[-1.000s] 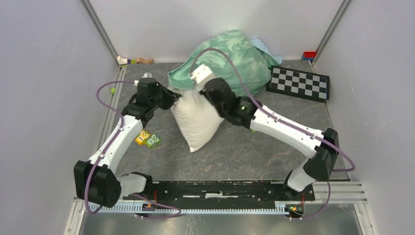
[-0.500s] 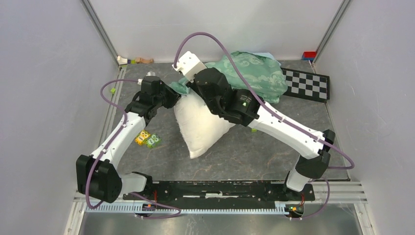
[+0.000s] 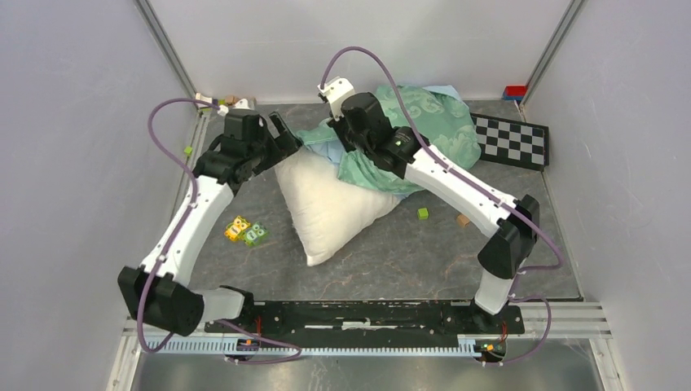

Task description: Put the pillow into the pillowcase

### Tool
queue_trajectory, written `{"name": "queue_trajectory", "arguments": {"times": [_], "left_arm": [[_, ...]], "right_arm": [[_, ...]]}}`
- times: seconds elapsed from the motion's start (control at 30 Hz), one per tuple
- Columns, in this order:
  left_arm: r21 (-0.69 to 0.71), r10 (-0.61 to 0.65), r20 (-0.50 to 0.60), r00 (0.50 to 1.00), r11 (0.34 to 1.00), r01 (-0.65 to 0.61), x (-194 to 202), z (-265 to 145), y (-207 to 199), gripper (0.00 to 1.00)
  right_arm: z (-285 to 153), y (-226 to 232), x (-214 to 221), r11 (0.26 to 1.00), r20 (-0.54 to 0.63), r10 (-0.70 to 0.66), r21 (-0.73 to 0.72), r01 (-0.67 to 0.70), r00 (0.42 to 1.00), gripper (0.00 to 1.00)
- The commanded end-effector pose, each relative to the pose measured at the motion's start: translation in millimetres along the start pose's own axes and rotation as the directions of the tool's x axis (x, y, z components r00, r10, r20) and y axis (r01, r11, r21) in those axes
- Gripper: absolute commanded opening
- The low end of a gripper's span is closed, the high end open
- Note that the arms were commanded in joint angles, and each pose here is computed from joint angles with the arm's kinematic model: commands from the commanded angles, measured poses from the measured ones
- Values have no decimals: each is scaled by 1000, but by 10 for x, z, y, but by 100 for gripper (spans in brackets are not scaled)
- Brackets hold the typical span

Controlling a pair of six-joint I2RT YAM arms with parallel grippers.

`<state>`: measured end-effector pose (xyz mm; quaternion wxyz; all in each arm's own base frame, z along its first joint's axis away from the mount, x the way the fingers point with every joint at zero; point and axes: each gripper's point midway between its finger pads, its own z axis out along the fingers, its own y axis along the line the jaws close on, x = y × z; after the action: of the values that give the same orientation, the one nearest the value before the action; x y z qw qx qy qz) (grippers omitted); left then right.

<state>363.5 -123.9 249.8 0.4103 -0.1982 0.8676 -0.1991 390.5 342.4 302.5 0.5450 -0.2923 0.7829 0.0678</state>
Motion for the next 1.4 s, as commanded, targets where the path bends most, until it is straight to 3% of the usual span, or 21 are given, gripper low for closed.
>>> {"name": "queue_trajectory", "arguments": {"times": [0.0,0.1,0.27,0.37,0.43,0.53,0.6,0.87,1.0,1.1,1.17,1.23,1.37], "left_arm": [[-84,155,146,977,986,-144,-259,-620,223,100],[-74,174,114,978,983,-167,-53,-766,340,100],[8,190,-40,981,982,-190,785,-708,405,100],[96,171,-84,982,982,-163,1172,-609,283,100],[124,149,-134,980,983,-132,1378,-487,250,100],[64,125,-141,982,991,-117,1465,-281,366,99],[24,108,-122,987,994,-106,1468,-175,439,92],[24,72,-105,992,997,-70,1466,-65,407,39],[11,79,-109,991,997,-78,1474,-57,435,27],[8,78,-104,991,997,-77,1469,-66,448,23],[0,81,-102,991,997,-81,1464,-62,463,22],[-3,86,-100,991,996,-86,1449,-51,454,19],[4,97,-91,991,995,-97,1367,-5,346,12]], "right_arm": [[119,128,-43,992,25,97,-78,-95,995,0],[182,37,-8,991,10,124,-52,-123,992,0],[294,-154,112,989,-41,146,14,-146,988,12],[226,-141,114,988,-36,151,2,-151,988,31],[111,-164,91,988,-27,153,15,-153,988,52],[-179,-160,81,991,-9,120,62,-119,993,71],[-343,-74,232,994,-14,88,71,-87,996,78],[-539,196,1013,999,-28,46,-12,-46,999,92],[-416,176,1003,1000,-17,1,15,-1,1000,94],[-284,150,933,998,-13,-56,39,57,998,92],[-179,147,935,995,-24,-81,53,82,996,84],[-133,104,907,992,-39,-97,81,100,995,68],[-275,126,480,987,-20,-118,107,119,993,10]]}}
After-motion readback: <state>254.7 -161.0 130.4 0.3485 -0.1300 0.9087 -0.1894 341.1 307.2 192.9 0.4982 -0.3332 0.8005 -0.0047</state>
